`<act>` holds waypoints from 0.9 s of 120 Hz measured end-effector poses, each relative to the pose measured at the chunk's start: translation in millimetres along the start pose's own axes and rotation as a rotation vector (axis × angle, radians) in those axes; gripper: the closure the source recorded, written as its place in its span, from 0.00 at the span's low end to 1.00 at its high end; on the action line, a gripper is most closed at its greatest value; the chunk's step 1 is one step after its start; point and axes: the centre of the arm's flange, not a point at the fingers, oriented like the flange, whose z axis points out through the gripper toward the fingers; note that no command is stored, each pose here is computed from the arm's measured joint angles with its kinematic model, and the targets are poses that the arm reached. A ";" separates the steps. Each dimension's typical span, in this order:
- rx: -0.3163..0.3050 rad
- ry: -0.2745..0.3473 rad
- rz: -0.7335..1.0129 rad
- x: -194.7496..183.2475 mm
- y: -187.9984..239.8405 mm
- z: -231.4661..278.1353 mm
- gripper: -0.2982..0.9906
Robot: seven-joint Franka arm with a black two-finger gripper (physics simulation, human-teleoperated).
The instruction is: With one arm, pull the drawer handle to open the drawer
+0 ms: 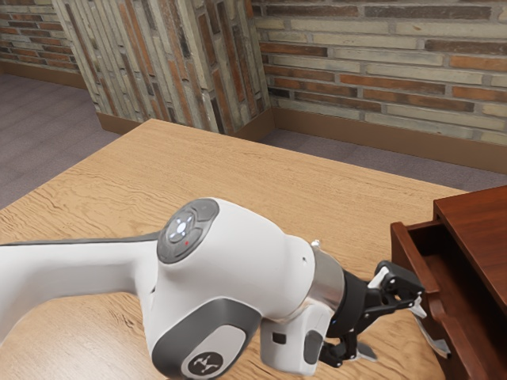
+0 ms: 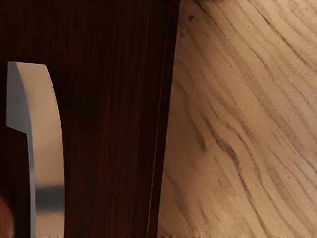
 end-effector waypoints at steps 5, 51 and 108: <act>0.000 0.001 -0.001 -0.4 2.1 -1.5 0.22; 0.004 -0.006 -0.010 2.9 20.0 -17.0 0.25; 0.000 -0.036 -0.012 4.0 44.1 -31.8 0.24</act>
